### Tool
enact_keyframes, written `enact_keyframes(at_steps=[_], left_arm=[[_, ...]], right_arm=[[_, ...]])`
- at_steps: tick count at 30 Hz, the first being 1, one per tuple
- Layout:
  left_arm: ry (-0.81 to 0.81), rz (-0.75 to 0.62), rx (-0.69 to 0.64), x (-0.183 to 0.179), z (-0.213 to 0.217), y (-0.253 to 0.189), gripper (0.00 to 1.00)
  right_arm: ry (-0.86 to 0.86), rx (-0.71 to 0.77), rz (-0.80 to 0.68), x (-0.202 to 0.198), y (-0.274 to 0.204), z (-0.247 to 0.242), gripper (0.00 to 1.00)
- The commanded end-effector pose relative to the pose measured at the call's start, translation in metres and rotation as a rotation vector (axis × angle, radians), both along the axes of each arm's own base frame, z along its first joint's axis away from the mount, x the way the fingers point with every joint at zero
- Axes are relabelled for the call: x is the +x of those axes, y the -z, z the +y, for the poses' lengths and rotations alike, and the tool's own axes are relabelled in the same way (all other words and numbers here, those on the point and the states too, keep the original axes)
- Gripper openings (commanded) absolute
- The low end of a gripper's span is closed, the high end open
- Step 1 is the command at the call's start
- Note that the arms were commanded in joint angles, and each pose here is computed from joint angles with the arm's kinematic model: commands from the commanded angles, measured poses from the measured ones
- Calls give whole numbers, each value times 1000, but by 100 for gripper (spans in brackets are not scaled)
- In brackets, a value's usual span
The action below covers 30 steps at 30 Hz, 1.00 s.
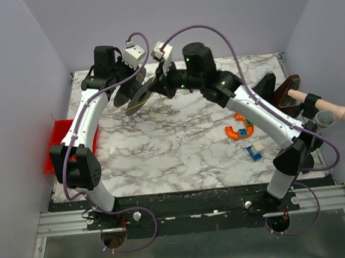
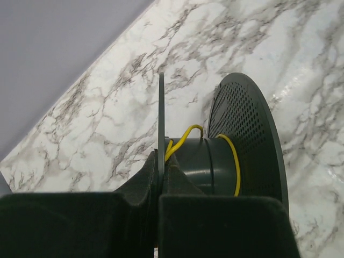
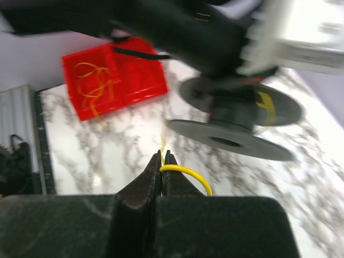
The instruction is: Wrap the cables
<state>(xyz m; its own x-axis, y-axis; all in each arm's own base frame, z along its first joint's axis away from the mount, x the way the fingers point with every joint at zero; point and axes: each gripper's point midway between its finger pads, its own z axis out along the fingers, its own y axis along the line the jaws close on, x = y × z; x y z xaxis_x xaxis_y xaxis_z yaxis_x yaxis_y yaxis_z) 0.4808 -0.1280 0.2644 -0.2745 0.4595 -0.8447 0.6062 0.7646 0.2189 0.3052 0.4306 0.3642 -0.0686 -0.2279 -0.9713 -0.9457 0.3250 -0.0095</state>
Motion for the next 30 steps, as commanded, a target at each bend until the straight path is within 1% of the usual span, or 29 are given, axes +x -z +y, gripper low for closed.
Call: enact_keyframes(at_steps=[1, 4, 7, 9, 11, 12, 14, 16, 19, 21, 23, 26, 30], left_arm=[[299, -86, -14, -53, -28, -49, 0], [397, -24, -7, -77, -36, -36, 0], [445, 34, 16, -94, -38, -25, 0], [444, 56, 25, -98, -39, -20, 0], [450, 67, 16, -101, -42, -18, 0], [459, 69, 7, -104, -44, -20, 0], [474, 69, -15, -109, -49, -26, 0], [475, 72, -33, -112, -50, -34, 0], [482, 61, -40, -116, -48, -50, 0], [520, 69, -46, -128, -49, -60, 0], [562, 72, -76, -139, -53, -71, 0], [605, 74, -115, -151, -60, -88, 0], [587, 33, -176, -152, -65, -121, 0]], right_arm=[[107, -58, -45, 32, -9, -54, 1], [164, -110, -136, 53, -12, -74, 1], [215, -156, -178, 71, -12, -88, 1], [175, -132, -196, 69, -23, -83, 1], [97, -72, -211, 60, -39, -71, 1], [85, -51, -213, 59, -43, -67, 1], [125, -56, -223, 69, -44, -69, 1], [175, -96, -233, 83, -32, -81, 0], [245, -133, -190, 103, -10, -115, 1], [289, -128, -167, 110, -1, -146, 1], [301, -114, -184, 113, 3, -164, 1], [294, -129, -218, 114, 13, -179, 1], [293, -129, -172, 117, 36, -185, 1]])
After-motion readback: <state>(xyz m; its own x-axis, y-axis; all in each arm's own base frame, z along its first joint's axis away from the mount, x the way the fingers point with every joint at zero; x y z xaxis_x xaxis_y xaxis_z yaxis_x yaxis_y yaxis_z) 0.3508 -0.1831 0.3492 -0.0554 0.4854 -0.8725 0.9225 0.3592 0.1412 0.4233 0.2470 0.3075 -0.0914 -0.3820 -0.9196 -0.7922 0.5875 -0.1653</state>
